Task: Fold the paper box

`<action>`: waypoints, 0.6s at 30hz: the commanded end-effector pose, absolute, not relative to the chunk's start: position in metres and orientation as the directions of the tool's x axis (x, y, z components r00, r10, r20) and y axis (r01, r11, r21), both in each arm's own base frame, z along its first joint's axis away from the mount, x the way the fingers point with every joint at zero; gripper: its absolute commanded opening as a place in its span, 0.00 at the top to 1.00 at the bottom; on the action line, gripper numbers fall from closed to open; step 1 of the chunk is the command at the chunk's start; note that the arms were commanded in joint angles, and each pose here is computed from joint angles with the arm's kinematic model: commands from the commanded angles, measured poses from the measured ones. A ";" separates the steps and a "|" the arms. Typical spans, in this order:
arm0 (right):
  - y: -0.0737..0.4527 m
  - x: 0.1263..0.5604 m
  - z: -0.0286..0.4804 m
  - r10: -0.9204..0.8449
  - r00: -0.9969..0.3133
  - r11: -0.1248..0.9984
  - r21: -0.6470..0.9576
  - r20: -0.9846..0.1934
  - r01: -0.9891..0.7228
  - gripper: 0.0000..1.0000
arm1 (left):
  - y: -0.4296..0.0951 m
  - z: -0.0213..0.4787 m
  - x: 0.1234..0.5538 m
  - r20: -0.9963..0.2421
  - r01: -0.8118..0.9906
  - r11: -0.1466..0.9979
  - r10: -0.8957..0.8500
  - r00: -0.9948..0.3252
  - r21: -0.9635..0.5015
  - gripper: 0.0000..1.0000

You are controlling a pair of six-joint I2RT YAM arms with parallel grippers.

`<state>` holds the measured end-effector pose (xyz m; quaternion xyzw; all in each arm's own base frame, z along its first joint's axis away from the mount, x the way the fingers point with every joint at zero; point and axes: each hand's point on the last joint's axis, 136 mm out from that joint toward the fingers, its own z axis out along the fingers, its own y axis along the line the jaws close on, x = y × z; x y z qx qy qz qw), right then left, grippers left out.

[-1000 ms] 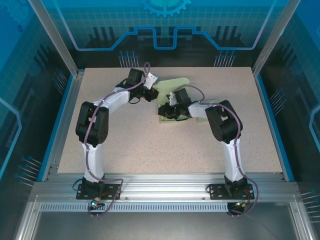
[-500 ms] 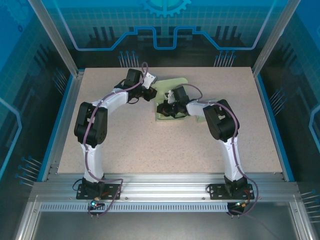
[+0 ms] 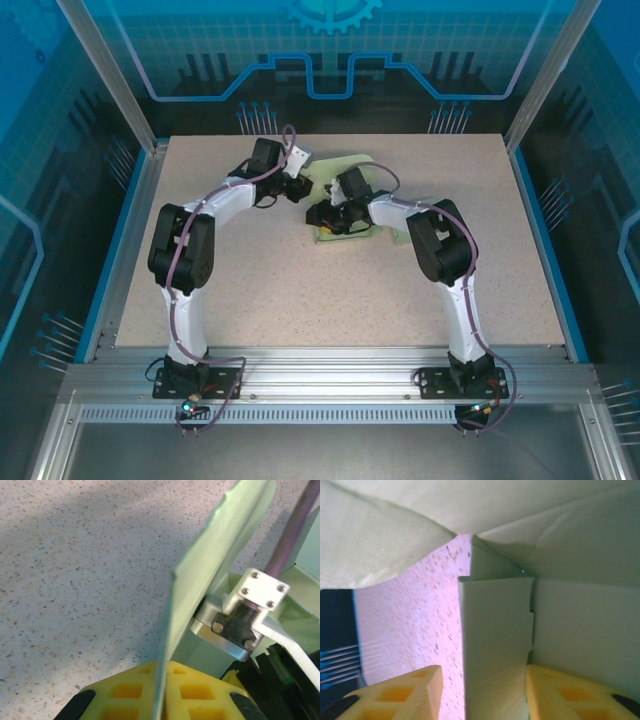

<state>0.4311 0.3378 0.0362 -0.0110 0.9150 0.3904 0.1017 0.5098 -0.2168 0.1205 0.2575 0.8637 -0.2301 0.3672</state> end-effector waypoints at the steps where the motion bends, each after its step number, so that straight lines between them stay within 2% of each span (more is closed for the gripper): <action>1: 0.312 0.411 0.029 -0.002 -0.981 0.827 0.551 -0.193 -0.110 0.47 | -0.235 0.118 0.480 -0.713 0.646 0.712 0.299 -0.634 -0.275 0.89; 9: 0.299 0.409 0.079 -0.054 -0.954 0.852 0.485 -0.295 -0.199 0.36 | -0.233 0.113 0.477 -0.707 0.653 0.711 0.319 -0.631 -0.262 0.89; 11: 0.297 0.405 0.088 -0.074 -0.948 0.852 0.474 -0.310 -0.222 0.34 | -0.233 0.113 0.474 -0.710 0.665 0.703 0.333 -0.620 -0.252 0.92; 13: 0.292 0.403 0.094 -0.084 -0.943 0.857 0.460 -0.321 -0.233 0.33 | -0.232 0.113 0.470 -0.717 0.686 0.691 0.358 -0.598 -0.227 1.00; 18: 0.281 0.394 0.110 -0.095 -0.929 0.865 0.432 -0.357 -0.254 0.33 | -0.221 0.115 0.460 -0.728 0.731 0.665 0.423 -0.539 -0.156 1.00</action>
